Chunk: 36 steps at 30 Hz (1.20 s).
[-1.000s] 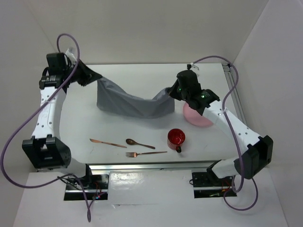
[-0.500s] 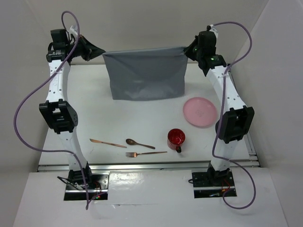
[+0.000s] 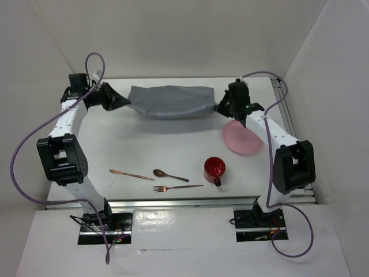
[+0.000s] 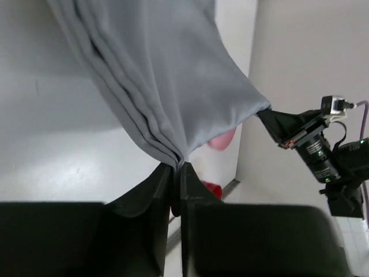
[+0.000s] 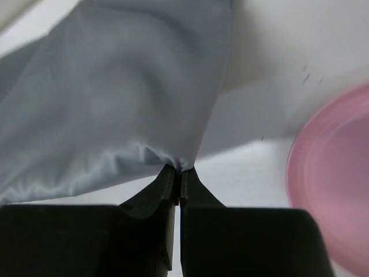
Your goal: Set the dinner table for one person
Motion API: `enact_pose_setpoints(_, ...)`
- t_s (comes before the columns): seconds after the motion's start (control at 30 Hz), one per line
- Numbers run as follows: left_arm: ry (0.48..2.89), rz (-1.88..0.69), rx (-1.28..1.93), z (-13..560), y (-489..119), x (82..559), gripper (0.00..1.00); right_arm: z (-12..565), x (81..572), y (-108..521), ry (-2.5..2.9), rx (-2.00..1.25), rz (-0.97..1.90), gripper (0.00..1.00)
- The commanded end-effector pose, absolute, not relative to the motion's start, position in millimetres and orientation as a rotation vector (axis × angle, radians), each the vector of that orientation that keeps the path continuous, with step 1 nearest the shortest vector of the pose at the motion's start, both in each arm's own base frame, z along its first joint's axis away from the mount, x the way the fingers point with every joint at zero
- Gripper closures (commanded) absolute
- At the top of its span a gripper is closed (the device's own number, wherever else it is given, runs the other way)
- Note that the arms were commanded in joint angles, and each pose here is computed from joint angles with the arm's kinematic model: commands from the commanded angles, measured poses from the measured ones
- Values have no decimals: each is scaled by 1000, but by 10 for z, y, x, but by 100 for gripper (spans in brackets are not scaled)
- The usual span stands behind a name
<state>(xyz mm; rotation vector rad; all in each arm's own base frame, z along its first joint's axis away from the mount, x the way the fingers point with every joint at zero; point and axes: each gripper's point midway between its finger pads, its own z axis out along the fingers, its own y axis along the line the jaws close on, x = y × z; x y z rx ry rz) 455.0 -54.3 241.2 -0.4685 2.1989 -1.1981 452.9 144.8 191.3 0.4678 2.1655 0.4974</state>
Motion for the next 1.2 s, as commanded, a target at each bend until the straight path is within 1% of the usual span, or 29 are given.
enact_pose_setpoints(0.0,2306,-1139,-455,1984,-493,4158,75,1799,4124,1682,2189,415,592,93)
enact_pose_setpoints(0.03,2346,-1123,-467,1855,-458,4069,61,1697,4022,1713,2219,403,599,83)
enact_pose_setpoints(0.07,2380,-1130,-502,1728,-436,3999,57,1616,3940,1734,2240,395,597,68)
enact_pose_setpoints(0.1,2429,-1137,-571,1592,-424,3876,56,1463,3764,1736,2293,388,570,42)
enact_pose_setpoints(0.17,2438,-1100,-597,1549,-352,3814,56,1404,3650,1677,2311,397,510,31)
enact_pose_setpoints(0.23,2426,-996,-617,1652,-229,3813,56,1496,3574,1591,2294,398,480,24)
enact_pose_setpoints(0.27,2420,-958,-618,1705,-191,3831,52,1546,3586,1552,2273,408,463,24)
enact_pose_setpoints(0.37,2390,-789,-616,1955,-40,3909,52,1690,3602,1513,2245,391,443,25)
enact_pose_setpoints(0.4,2368,-761,-605,2021,-8,3940,53,1819,3664,1514,2214,383,443,27)
enact_pose_setpoints(0.43,2364,-742,-576,2047,-62,3980,55,1771,3714,1534,2228,384,435,30)
enact_pose_setpoints(0.47,2363,-736,-536,2075,-95,3993,61,1777,3745,1576,2236,360,446,41)
enact_pose_setpoints(0.53,2393,-732,-464,2032,-254,4049,88,1829,3814,1754,2250,303,504,57)
enact_pose_setpoints(0.57,2427,-724,-425,1968,-320,4040,100,1675,3858,1853,2297,273,502,68)
enact_pose_setpoints(0.6,2474,-720,-398,1849,-399,4061,100,1724,3896,1983,2310,244,538,87)
enact_pose_setpoints(0.63,2525,-673,-355,1722,-530,4048,100,1494,3922,2031,2383,241,525,94)
enact_pose_setpoints(0.67,2543,-639,-324,1663,-571,4077,100,1436,3940,2079,2409,220,535,100)
enact_pose_setpoints(0.7,2587,-609,-326,1528,-605,4065,100,1452,3959,2198,2424,193,572,100)
enact_pose_setpoints(0.8,2568,-515,-311,1474,-622,4176,100,1202,3936,2271,2504,182,558,100)
enact_pose_setpoints(0.83,2539,-500,-287,1541,-658,4293,92,1237,3936,2317,2498,169,566,100)
enact_pose_setpoints(0.9,2545,-413,-263,1496,-675,4471,65,1202,3915,2308,2506,170,562,100)
enact_pose_setpoints(0.93,2546,-391,-259,1513,-686,4551,61,1202,3915,2308,2506,170,562,97)
enact_pose_setpoints(0.97,2491,-377,-242,1740,-708,4744,57,1206,3894,2297,2506,170,562,95)
enact_pose_setpoints(1.0,2537,-343,-262,1580,-717,4805,57,1233,3875,2289,2506,170,562,90)
enact_pose_setpoints(1.07,2487,-340,-283,1719,-717,5030,55,1276,3885,2272,2493,174,555,81)
enact_pose_setpoints(1.1,2475,-346,-319,1720,-683,5113,55,1264,3837,2249,2505,175,549,77)
enact_pose_setpoints(1.13,2510,-341,-327,1551,-686,5172,55,1261,3845,2236,2502,179,538,75)
enact_pose_setpoints(1.17,2473,-348,-352,1635,-643,5301,55,1304,3854,2219,2488,183,531,71)
